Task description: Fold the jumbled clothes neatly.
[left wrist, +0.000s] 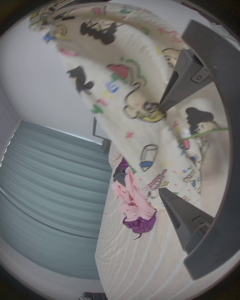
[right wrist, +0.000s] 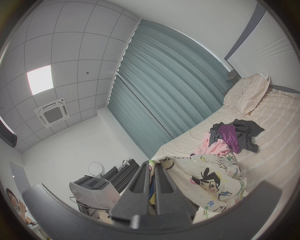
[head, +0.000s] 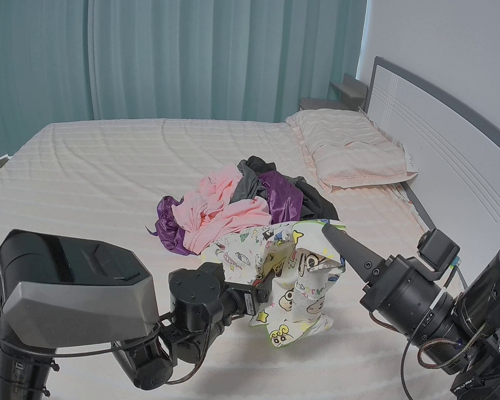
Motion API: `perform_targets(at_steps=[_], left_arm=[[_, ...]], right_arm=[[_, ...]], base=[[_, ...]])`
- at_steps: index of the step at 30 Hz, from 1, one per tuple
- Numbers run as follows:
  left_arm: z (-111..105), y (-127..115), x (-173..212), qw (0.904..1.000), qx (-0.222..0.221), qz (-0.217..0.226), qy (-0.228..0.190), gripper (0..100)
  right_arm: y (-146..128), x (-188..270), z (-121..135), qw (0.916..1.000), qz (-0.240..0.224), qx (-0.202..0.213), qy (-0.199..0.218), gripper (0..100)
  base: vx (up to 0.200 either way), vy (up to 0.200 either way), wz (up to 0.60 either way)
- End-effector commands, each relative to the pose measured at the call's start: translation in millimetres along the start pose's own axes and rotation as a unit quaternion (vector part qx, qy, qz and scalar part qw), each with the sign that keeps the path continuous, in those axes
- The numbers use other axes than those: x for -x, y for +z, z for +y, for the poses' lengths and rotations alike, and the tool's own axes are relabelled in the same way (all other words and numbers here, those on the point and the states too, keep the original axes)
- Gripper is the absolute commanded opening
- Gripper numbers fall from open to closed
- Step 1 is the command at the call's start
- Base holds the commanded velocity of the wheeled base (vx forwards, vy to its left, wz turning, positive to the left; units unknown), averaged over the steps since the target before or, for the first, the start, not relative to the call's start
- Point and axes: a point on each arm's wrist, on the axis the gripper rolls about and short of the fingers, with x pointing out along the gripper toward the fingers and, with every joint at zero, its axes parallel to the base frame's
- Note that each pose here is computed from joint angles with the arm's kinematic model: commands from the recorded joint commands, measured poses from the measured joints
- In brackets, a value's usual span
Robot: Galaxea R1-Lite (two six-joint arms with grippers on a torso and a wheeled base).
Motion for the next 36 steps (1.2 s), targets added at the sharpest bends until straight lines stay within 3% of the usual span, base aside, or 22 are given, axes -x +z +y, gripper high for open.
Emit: perform_targets(at_steps=[1, 6, 19, 27, 36], left_arm=[[1.9, 10.0, -9.2, 0.9996, 0.007, -0.025, 0.011, 100], [10.3, 13.3, -27.5, 0.9985, 0.004, -0.046, 0.028, 100], [32.5, -37.1, -50.9, 0.9982, -0.016, -0.004, 0.057, 100], [51.3, -46.1, -55.3, 0.9966, -0.016, 0.006, 0.080, 100], [58.7, -58.1, -53.9, 0.9956, -0.016, 0.023, 0.089, 100]], right_arm=[[0.3, 0.3, 0.7, 1.0000, -0.001, 0.000, 0.002, 0], [4.3, 0.2, 4.1, 0.9999, -0.010, 0.000, 0.007, 0], [20.6, 6.1, 25.0, 0.9980, -0.042, 0.001, 0.047, 0], [32.1, -2.1, 32.5, 0.9961, -0.064, 0.003, 0.060, 0], [29.9, -6.1, 27.1, 0.9969, -0.059, 0.006, 0.053, 0]], base=[[0.000, 0.000, 0.00], [0.000, 0.000, 0.00], [0.000, 0.000, 0.00], [0.000, 0.000, 0.00], [0.000, 0.000, 0.00]])
